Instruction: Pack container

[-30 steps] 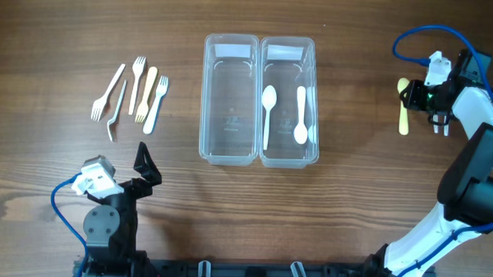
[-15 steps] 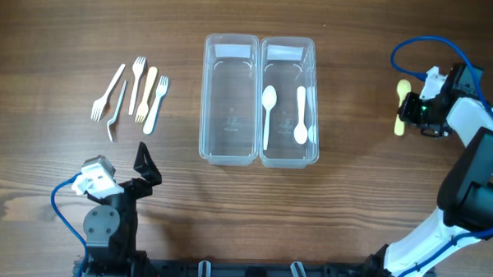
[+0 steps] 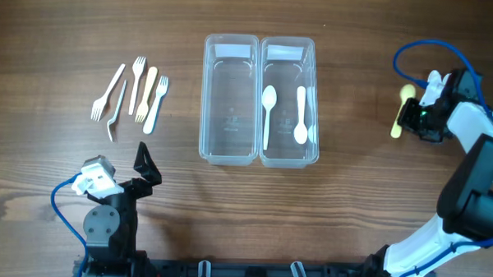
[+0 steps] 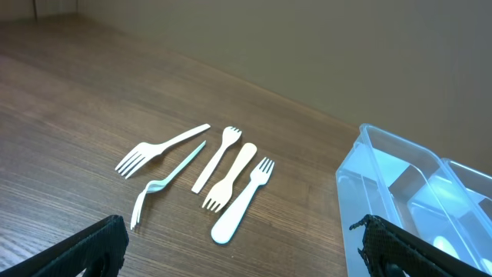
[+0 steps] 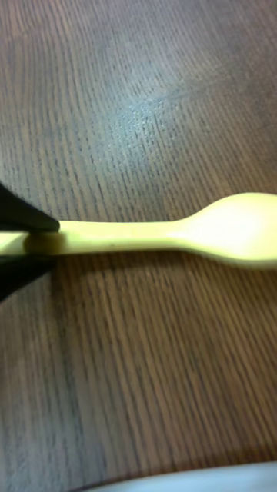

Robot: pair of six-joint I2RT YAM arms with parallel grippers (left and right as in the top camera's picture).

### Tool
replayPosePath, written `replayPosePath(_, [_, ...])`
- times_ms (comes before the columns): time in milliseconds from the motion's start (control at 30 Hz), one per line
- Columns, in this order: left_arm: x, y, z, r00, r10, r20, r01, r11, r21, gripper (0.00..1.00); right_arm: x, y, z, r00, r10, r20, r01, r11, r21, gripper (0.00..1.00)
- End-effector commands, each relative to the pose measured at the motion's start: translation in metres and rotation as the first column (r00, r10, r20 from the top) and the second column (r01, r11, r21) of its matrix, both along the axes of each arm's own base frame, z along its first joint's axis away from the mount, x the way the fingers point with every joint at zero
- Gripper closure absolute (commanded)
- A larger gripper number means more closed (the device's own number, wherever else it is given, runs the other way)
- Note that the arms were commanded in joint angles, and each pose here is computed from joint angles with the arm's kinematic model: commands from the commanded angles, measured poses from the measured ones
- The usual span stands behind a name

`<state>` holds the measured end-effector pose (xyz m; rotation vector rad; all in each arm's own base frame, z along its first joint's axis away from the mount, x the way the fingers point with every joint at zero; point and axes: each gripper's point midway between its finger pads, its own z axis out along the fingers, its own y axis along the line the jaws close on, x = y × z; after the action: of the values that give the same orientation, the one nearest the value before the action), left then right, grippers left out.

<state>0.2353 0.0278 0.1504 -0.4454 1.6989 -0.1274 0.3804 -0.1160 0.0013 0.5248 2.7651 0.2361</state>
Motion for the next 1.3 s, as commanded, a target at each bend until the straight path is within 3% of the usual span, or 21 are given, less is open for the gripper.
replayPosePath(0, [0.000,0.003,-0.001,1.000,0.014,0.000,-0.014,1.000,0.018,0.00,-0.044,0.014,-0.049,0.982,-0.006,-0.189,0.012,0.999,0.032,0.96])
replayPosePath(233, [0.000,0.003,-0.001,1.000,0.014,0.000,-0.014,1.000,0.018,0.00,-0.040,0.016,-0.048,0.985,-0.004,-0.172,0.011,0.999,0.042,0.95])
replayPosePath(300, [0.000,0.003,-0.001,1.000,0.014,0.000,-0.014,1.000,0.017,0.00,-0.035,0.016,-0.047,0.988,-0.003,-0.154,0.010,0.999,0.045,0.77])
replayPosePath(333, [0.000,0.003,-0.001,1.000,0.014,0.000,-0.014,1.000,0.018,0.00,-0.030,0.019,-0.045,0.992,0.006,-0.128,0.002,0.998,0.067,0.76])
replayPosePath(467, [0.000,0.003,-0.001,1.000,0.014,0.000,-0.014,1.000,0.018,0.00,-0.013,0.030,-0.035,0.998,0.026,-0.053,-0.019,0.990,0.141,0.72])
replayPosePath(733, [0.000,0.003,-0.001,1.000,0.014,0.000,-0.014,1.000,0.018,0.00,-0.002,0.027,-0.008,1.000,0.001,0.008,-0.002,0.991,0.135,0.71])
replayPosePath(800, [0.000,0.003,-0.001,1.000,0.014,0.000,-0.014,1.000,0.017,0.00,0.006,0.017,0.006,0.995,-0.089,0.040,0.084,0.990,0.109,0.69])
replayPosePath(867, [0.000,0.003,-0.001,1.000,0.014,0.000,-0.014,1.000,0.017,0.00,0.019,0.012,0.014,0.980,-0.181,0.086,0.169,0.977,0.131,0.60])
replayPosePath(1100, [0.000,0.003,-0.001,1.000,0.014,0.000,-0.014,1.000,0.018,0.00,0.023,0.009,0.016,0.969,-0.228,0.093,0.214,0.967,0.139,0.57])
replayPosePath(1267, [0.000,0.003,-0.001,1.000,0.014,0.000,-0.014,1.000,0.018,0.00,0.031,-0.010,0.016,0.905,-0.412,0.105,0.399,0.908,0.128,0.50])
